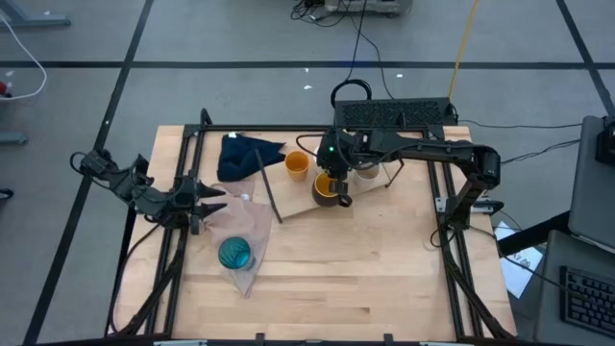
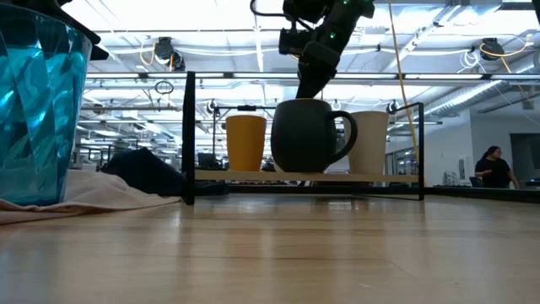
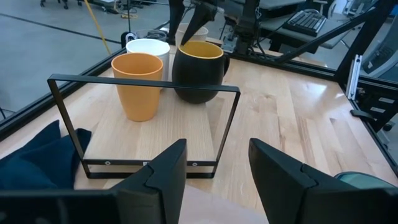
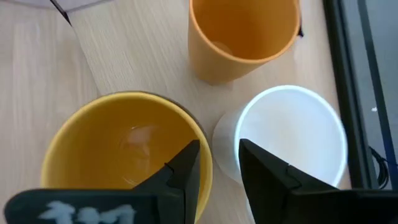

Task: Stack small to large cups/mugs on shelf
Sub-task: Put the blue cup on the shelf aligned with the other yellow cup

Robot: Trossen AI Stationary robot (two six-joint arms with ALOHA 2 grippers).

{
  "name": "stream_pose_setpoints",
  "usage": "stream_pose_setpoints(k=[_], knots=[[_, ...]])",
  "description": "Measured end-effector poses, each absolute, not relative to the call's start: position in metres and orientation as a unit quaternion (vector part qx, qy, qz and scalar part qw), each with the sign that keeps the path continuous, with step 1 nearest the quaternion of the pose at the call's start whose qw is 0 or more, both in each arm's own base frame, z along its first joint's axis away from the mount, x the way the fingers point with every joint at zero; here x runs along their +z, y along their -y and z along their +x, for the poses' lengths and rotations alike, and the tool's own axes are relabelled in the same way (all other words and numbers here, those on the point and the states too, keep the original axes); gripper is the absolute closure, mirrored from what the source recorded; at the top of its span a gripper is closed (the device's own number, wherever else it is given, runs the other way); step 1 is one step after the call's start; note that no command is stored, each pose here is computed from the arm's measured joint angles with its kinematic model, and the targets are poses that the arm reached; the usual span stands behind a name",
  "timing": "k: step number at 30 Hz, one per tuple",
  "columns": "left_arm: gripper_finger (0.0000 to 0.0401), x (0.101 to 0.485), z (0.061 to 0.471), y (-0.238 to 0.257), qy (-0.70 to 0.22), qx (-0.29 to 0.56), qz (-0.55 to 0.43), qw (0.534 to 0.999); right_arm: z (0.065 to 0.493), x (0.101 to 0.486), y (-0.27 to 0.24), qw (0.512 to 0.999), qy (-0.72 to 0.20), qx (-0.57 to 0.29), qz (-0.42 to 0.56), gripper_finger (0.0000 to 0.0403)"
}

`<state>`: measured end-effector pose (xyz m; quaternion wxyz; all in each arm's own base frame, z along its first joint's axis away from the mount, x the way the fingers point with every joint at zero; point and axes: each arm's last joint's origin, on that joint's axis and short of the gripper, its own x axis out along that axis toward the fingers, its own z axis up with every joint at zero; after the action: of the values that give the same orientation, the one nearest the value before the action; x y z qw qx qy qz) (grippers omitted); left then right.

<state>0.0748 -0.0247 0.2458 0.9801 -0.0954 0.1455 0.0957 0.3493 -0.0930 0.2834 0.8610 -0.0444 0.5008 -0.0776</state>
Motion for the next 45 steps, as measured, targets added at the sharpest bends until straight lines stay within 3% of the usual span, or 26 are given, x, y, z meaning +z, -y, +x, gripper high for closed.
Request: stream_pose_setpoints(k=[7, 16, 20, 24, 27, 39, 45], knots=[[0.0229, 0.246, 0.075, 0.025, -0.146, 0.096, -0.094, 0.98, 0.341, 0.305, 0.088, 0.88, -0.465, -0.081, -0.052, 0.03], [0.0229, 0.247, 0.075, 0.025, -0.14, 0.094, -0.098, 0.981, 0.304, 0.364, 0.053, 0.923, -0.372, -0.064, -0.071, 0.0302], [0.0229, 0.249, 0.076, 0.025, -0.133, 0.093, -0.103, 0.981, 0.277, 0.389, 0.029, 0.937, -0.341, -0.042, -0.065, 0.0322], [0.0229, 0.25, 0.076, 0.025, -0.128, 0.093, -0.109, 0.981, 0.249, 0.401, 0.007, 0.945, -0.321, -0.014, -0.06, 0.0369], [0.0229, 0.252, 0.077, 0.026, -0.116, 0.09, -0.118, 0.982, 0.232, 0.392, -0.006, 0.953, -0.297, 0.009, -0.066, 0.0397], [0.0229, 0.27, 0.084, 0.031, -0.043, 0.053, -0.115, 0.991, 0.2, 0.308, -0.027, 0.987, -0.148, 0.049, -0.046, 0.0395], [0.0229, 0.281, 0.105, 0.048, -0.012, -0.014, -0.109, 0.994, 0.195, 0.295, -0.039, 0.993, -0.066, 0.08, -0.058, 0.0395]])
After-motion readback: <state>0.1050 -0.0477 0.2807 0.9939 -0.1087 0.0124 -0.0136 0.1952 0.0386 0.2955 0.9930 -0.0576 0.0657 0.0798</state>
